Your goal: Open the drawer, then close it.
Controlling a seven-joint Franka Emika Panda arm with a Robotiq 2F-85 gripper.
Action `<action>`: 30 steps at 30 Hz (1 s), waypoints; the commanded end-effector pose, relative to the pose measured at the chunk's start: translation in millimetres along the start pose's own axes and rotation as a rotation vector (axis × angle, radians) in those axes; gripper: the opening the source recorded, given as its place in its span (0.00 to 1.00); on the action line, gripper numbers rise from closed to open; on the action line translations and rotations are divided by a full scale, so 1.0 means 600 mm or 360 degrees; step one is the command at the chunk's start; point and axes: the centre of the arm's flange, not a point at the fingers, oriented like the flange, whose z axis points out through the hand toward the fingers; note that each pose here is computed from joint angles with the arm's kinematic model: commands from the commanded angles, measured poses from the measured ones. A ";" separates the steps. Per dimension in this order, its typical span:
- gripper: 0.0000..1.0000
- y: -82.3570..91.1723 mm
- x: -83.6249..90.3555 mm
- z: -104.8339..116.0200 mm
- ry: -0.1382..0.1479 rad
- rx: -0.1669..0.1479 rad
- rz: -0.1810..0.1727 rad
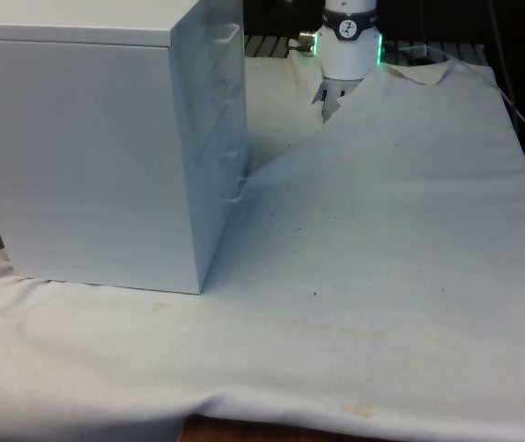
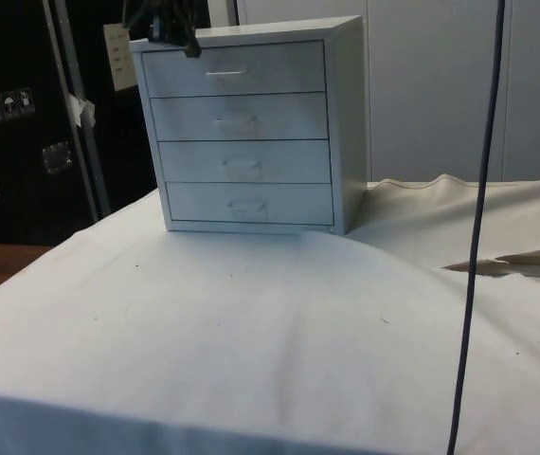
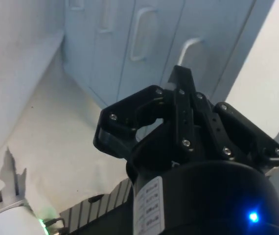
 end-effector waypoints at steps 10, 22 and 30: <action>0.00 -0.014 0.000 -0.013 0.0011 0.0130 0.0022; 0.00 -0.028 0.000 -0.021 0.0015 0.0241 0.0048; 0.10 -0.030 0.001 -0.020 0.0009 0.0217 0.0049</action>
